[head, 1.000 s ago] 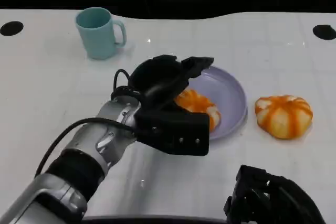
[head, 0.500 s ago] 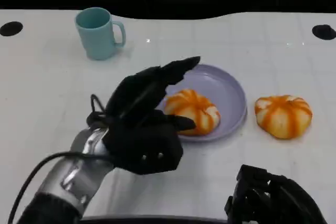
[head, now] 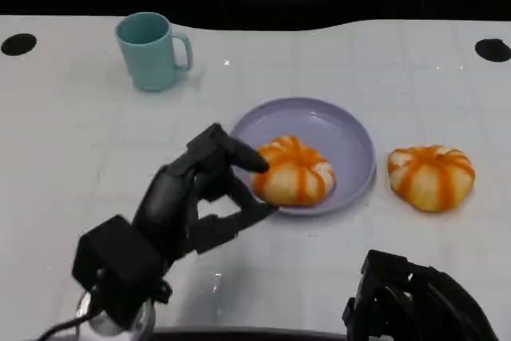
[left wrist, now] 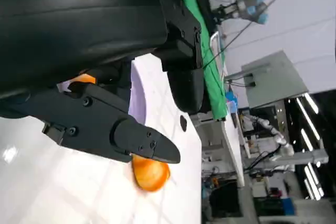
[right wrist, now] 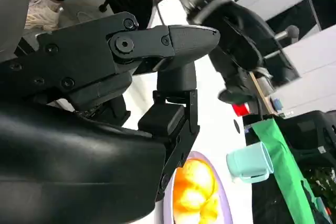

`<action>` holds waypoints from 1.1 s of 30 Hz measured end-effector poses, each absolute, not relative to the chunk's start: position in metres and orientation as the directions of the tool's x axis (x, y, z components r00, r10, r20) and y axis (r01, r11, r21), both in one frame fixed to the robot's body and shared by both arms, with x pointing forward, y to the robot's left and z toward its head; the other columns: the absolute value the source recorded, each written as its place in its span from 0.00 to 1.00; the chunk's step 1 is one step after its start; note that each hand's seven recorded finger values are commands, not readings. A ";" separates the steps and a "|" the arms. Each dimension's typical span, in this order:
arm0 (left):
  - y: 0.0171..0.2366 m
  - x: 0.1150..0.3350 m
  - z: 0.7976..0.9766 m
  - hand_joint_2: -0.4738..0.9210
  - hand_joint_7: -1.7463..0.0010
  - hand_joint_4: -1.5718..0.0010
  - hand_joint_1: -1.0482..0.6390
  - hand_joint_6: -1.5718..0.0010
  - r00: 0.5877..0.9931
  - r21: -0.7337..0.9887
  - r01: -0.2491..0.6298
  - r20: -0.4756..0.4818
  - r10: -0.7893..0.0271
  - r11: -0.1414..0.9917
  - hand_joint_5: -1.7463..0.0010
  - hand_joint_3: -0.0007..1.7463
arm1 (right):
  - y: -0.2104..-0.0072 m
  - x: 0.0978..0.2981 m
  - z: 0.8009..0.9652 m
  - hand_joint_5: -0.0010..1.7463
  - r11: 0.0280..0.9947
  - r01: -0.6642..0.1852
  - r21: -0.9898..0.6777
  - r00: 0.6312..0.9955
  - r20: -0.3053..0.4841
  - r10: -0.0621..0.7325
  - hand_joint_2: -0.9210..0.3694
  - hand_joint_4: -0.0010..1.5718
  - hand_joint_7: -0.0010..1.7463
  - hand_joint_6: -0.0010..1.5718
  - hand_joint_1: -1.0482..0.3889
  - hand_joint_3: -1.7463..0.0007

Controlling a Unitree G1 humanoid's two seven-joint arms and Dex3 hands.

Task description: Grasp the bread from the table and place it into the plate.

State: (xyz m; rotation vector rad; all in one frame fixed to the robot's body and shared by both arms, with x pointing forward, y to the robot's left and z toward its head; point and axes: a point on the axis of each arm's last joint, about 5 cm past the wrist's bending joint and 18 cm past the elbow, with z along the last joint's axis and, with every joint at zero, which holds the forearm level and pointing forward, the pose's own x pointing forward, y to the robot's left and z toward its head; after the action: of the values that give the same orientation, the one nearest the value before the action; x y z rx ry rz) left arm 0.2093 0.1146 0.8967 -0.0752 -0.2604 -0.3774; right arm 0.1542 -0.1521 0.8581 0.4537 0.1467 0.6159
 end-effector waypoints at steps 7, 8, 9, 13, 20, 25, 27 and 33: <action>0.125 0.190 0.887 0.98 0.00 0.55 0.51 0.65 0.912 -0.182 0.392 0.203 -0.356 0.902 0.00 0.05 | -0.152 0.154 0.858 0.91 0.721 -0.525 0.451 0.809 0.001 0.588 0.00 0.54 0.77 0.49 0.25 0.84; 0.127 0.187 0.886 0.97 0.00 0.55 0.50 0.64 0.912 -0.216 0.399 0.194 -0.361 0.891 0.00 0.05 | -0.152 0.154 0.859 0.91 0.721 -0.526 0.451 0.808 0.001 0.589 0.00 0.54 0.77 0.49 0.25 0.84; 0.128 0.185 0.884 0.97 0.00 0.54 0.49 0.63 0.912 -0.249 0.404 0.183 -0.367 0.880 0.00 0.05 | -0.152 0.154 0.859 0.91 0.721 -0.527 0.451 0.808 0.001 0.589 0.00 0.54 0.77 0.49 0.25 0.84; 0.132 0.173 0.875 0.97 0.00 0.54 0.51 0.62 0.916 -0.365 0.399 0.111 -0.387 0.841 0.00 0.05 | -0.151 0.154 0.859 0.91 0.719 -0.529 0.450 0.807 0.003 0.591 0.00 0.54 0.77 0.49 0.25 0.84; 0.136 0.159 0.872 0.96 0.00 0.54 0.52 0.62 0.909 -0.489 0.382 0.048 -0.414 0.784 0.00 0.06 | -0.151 0.154 0.861 0.92 0.720 -0.532 0.445 0.807 0.010 0.590 0.00 0.54 0.78 0.49 0.24 0.84; 0.137 0.155 0.869 0.95 0.00 0.52 0.52 0.62 0.892 -0.520 0.404 0.041 -0.450 0.753 0.00 0.06 | -0.154 0.154 0.861 0.92 0.726 -0.528 0.441 0.809 0.001 0.587 0.00 0.54 0.78 0.48 0.24 0.85; 0.137 0.155 0.868 0.95 0.00 0.52 0.52 0.62 0.888 -0.523 0.410 0.042 -0.458 0.747 0.00 0.07 | -0.156 0.155 0.861 0.92 0.730 -0.525 0.437 0.811 0.000 0.584 0.00 0.54 0.78 0.48 0.24 0.84; 0.138 0.154 0.863 0.95 0.00 0.53 0.52 0.63 0.879 -0.528 0.418 0.029 -0.476 0.739 0.00 0.08 | -0.159 0.155 0.861 0.92 0.735 -0.521 0.434 0.813 -0.008 0.582 0.00 0.54 0.78 0.49 0.25 0.84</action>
State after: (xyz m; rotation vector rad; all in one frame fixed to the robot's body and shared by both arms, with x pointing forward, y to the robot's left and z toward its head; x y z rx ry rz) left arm 0.1545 0.1376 0.8631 -0.5526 0.1100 -0.4912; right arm 0.1548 -0.1585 0.8609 0.4318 0.1465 0.6085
